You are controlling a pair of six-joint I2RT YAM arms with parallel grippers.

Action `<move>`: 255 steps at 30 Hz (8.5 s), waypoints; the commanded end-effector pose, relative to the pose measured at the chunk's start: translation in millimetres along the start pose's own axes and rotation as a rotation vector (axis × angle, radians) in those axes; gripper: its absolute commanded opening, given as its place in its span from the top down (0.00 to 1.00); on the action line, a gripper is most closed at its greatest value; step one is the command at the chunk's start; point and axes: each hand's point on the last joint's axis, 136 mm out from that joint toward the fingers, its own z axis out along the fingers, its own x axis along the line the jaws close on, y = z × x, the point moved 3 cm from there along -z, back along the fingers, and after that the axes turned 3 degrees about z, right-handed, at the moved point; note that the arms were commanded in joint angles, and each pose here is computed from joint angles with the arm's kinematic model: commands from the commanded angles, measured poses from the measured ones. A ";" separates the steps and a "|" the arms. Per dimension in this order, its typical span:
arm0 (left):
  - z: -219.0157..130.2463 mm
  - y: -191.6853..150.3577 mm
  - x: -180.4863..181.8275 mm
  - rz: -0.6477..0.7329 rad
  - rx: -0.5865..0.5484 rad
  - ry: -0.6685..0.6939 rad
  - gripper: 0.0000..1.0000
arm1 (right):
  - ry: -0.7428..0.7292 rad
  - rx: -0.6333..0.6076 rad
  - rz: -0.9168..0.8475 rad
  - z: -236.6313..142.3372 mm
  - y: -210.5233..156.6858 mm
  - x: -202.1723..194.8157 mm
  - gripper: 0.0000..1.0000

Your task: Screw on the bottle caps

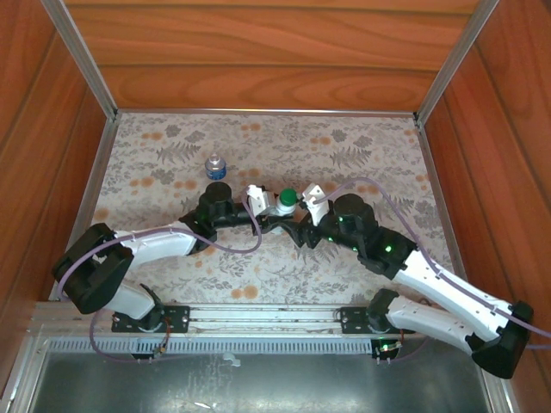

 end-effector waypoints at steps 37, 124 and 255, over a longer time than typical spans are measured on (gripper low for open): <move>4.0 2.3 -12.8 -0.003 -0.027 -0.105 0.48 | -0.019 -0.089 0.205 31.2 16.9 -6.0 0.60; -87.9 -64.2 73.3 -0.183 0.187 0.683 0.00 | -0.545 -0.011 0.267 169.3 36.7 -339.1 0.65; 25.3 -105.0 -1.8 -0.115 0.092 0.006 0.05 | -0.511 -0.084 0.424 -22.8 -64.2 -141.0 0.00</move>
